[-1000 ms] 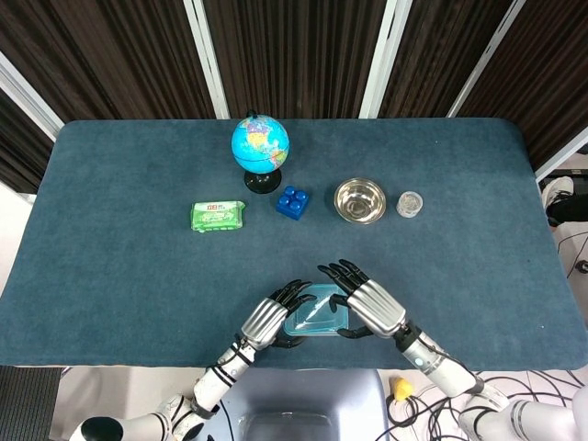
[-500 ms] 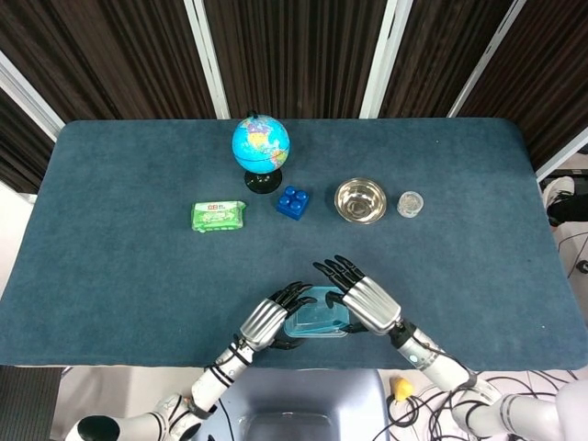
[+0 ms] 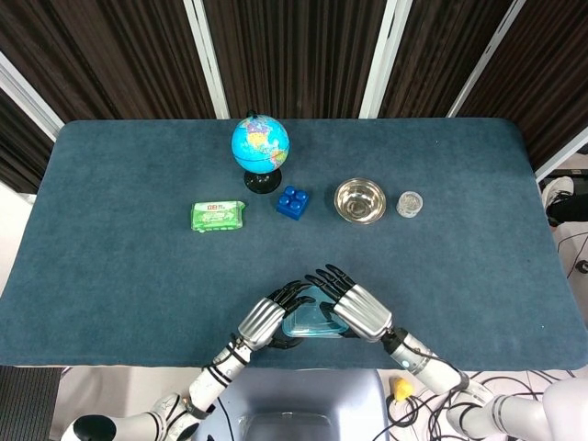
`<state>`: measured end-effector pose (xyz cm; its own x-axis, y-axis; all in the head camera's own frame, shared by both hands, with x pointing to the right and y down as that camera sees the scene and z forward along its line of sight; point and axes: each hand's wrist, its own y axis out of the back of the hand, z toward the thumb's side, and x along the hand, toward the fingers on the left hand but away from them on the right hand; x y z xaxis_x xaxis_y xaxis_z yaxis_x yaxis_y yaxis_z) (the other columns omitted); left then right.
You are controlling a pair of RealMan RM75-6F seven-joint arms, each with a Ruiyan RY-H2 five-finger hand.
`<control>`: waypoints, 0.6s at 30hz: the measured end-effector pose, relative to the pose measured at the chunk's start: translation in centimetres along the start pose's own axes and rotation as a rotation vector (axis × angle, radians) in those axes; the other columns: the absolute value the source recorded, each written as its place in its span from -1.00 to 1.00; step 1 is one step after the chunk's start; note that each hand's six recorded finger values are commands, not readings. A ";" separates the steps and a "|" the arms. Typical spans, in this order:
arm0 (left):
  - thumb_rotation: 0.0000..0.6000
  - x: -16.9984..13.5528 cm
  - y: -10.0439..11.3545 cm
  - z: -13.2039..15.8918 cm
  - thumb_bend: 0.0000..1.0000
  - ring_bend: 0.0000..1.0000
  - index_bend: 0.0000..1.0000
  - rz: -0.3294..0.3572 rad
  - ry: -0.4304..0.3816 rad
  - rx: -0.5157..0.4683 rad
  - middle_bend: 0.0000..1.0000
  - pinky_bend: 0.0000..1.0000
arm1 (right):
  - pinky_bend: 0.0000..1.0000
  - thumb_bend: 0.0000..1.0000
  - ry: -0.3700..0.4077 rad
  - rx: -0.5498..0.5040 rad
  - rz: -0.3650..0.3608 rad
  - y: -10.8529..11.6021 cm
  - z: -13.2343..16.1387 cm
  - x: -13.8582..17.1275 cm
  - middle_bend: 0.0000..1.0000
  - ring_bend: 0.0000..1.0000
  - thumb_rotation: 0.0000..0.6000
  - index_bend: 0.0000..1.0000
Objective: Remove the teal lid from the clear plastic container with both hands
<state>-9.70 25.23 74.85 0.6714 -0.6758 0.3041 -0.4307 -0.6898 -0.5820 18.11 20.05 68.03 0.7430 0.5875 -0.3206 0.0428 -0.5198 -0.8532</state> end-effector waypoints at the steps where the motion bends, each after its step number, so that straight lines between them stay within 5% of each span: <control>1: 1.00 0.0 0.0 0.1 -0.44 -0.25 0.03 0.002 -0.006 0.000 0.26 -0.49 | -1.00 0.26 0.002 0.005 -0.004 0.1 0.0 0.1 -0.88 -1.00 1.00 0.42; 7: 1.00 -0.3 0.3 0.3 -0.45 -0.91 -0.90 0.009 -0.009 -0.062 -0.69 -0.85 | -1.00 0.27 0.028 0.033 -0.039 0.7 0.1 0.6 -0.84 -1.00 1.00 0.46; 11: 0.86 -0.4 1.1 0.2 -0.51 -1.00 -1.00 0.020 -0.024 -0.088 -0.99 -0.96 | -1.00 0.27 0.050 0.055 -0.086 1.5 0.1 1.0 -0.83 -1.00 1.00 0.48; 15: 0.52 -0.4 1.5 -0.3 -0.51 -1.00 -1.00 0.026 -0.019 -0.072 -1.00 -0.99 | -1.00 0.27 0.083 0.090 -0.142 2.5 0.1 1.3 -0.82 -1.00 1.00 0.48; 18: 0.46 -0.4 1.5 -0.9 -0.51 -1.00 -1.00 0.014 0.007 -0.033 -1.00 -1.00 | -1.00 0.27 0.099 0.119 -0.163 2.9 0.1 1.5 -0.81 -1.00 1.00 0.49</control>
<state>-11.18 24.25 74.57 0.6612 -0.6873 0.3009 -0.4598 -0.6881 -0.5613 19.34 19.45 65.00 0.7951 0.5908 -0.1370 0.0937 -0.3428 -0.9347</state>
